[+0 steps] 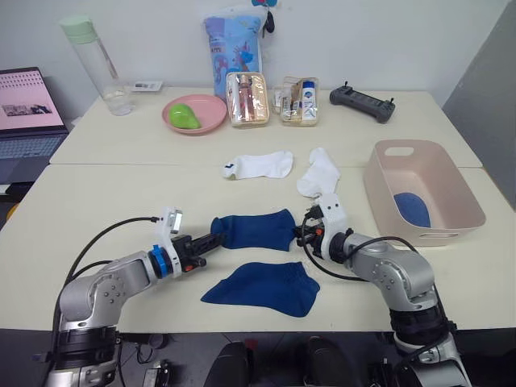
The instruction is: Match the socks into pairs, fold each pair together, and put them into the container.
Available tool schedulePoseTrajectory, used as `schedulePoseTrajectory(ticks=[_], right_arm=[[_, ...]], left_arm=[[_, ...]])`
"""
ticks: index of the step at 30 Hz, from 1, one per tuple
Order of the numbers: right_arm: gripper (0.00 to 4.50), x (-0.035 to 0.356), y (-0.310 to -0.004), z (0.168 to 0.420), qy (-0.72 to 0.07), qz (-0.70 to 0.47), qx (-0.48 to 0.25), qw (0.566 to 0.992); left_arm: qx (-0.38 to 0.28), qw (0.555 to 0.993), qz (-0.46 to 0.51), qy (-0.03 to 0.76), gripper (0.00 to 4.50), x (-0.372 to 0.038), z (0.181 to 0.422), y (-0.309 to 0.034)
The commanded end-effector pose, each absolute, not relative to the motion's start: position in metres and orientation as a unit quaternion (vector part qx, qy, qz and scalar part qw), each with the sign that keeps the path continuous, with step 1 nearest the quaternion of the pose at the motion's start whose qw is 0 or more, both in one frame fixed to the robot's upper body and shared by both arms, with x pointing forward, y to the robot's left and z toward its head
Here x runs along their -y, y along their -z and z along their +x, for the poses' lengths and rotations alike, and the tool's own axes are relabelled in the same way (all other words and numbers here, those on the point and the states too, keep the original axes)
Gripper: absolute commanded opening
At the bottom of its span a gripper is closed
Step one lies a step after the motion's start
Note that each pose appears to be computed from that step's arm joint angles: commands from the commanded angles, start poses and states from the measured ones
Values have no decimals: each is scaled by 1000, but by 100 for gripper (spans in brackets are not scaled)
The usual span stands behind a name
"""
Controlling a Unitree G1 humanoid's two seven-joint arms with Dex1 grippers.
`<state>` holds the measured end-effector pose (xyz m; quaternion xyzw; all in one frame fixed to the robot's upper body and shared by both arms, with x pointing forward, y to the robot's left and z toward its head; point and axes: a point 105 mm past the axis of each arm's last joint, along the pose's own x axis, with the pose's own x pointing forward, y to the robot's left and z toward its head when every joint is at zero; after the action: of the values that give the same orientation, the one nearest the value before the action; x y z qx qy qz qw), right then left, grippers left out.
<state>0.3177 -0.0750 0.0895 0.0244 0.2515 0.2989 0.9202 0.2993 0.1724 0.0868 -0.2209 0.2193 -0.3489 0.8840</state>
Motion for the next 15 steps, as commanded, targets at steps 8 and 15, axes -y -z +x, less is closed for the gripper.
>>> schedulePoseTrajectory(ticks=[8, 15], right_arm=[[1, 99, -106, 324, -287, 16, -245, 926], [173, 114, -124, 318, -287, -7, -198, 937]], left_arm=[[-205, 896, -186, 346, 24, -156, 311, -82], [-164, 921, -121, 333, 219, -194, 305, -103]])
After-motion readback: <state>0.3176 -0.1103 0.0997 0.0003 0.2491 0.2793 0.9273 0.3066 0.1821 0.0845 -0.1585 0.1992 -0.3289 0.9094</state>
